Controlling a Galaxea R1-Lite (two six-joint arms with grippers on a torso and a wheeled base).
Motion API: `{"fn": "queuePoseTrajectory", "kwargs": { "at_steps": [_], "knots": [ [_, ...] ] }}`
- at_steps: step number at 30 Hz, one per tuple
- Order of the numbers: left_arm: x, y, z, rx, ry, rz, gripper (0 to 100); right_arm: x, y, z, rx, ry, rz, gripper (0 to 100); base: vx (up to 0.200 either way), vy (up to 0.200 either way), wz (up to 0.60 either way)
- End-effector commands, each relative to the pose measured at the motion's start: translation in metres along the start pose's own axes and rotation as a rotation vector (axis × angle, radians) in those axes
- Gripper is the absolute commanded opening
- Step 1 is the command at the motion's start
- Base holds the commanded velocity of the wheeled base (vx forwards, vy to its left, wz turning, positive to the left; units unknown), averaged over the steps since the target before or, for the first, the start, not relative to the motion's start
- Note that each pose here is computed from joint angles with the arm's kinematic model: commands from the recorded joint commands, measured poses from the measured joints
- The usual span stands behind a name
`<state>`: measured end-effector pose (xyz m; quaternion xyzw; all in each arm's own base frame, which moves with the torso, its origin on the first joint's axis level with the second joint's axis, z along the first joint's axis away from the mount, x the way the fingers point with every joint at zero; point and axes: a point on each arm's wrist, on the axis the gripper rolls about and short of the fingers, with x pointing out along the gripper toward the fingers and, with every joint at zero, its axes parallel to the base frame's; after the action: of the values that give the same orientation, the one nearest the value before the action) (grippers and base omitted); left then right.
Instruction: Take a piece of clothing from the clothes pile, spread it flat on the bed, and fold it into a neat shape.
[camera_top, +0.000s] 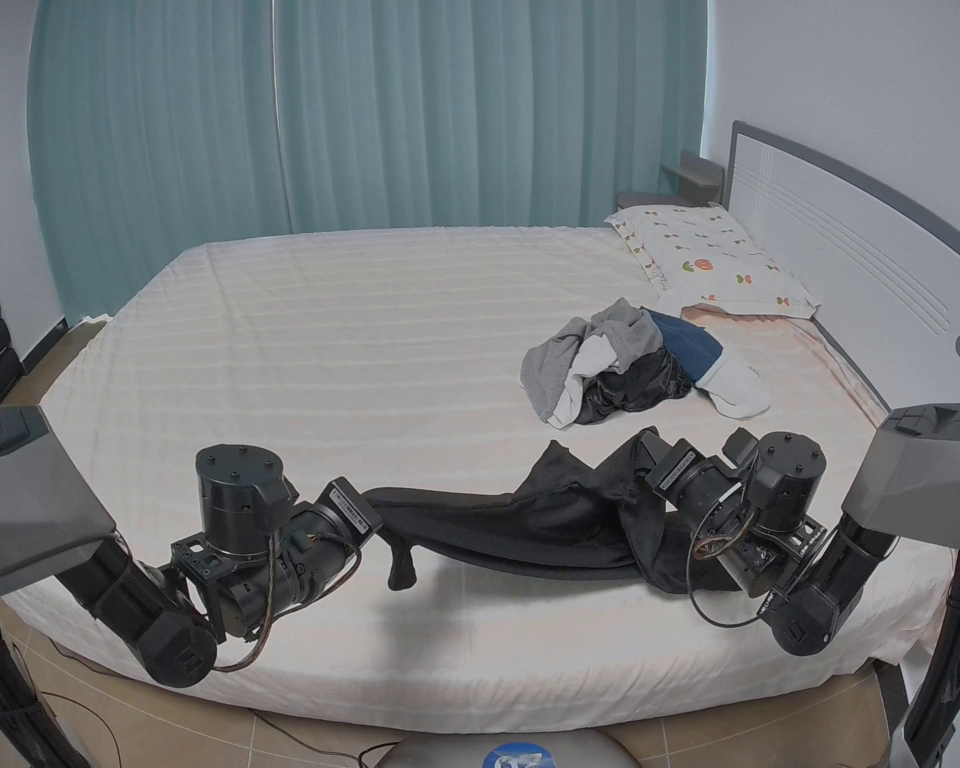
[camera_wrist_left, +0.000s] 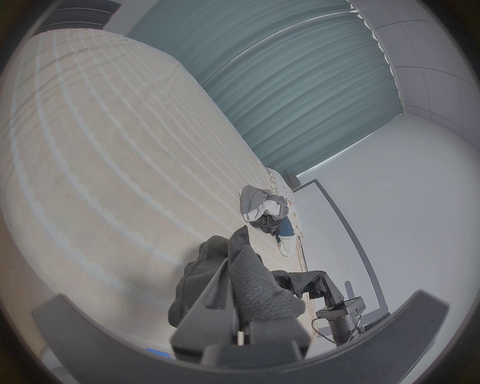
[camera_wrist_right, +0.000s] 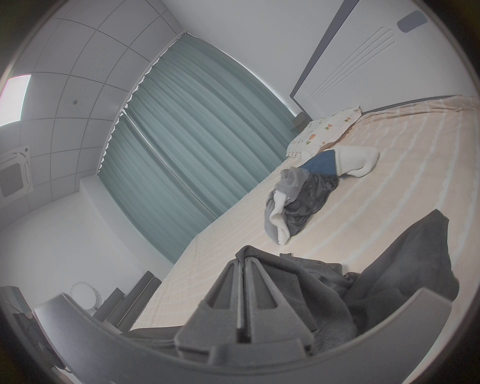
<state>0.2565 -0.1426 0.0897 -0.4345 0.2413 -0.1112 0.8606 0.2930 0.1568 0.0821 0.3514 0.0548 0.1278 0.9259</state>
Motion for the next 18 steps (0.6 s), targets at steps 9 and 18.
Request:
{"fn": "queuePoseTrajectory", "kwargs": {
  "at_steps": [9, 18],
  "knots": [
    [-0.0078, 0.0059, -0.0015, -0.029, 0.002, 0.023, 0, -0.0031, 0.0043, -0.0035, 0.004, 0.014, 0.019, 0, 0.000, 0.200, 0.00],
    [-0.0117, 0.0040, 0.0009, -0.036, -0.006, 0.014, 0, -0.0038, 0.0058, -0.0014, 0.009, 0.007, 0.023, 0, 0.000, 0.200, 0.00]
  ]
}}
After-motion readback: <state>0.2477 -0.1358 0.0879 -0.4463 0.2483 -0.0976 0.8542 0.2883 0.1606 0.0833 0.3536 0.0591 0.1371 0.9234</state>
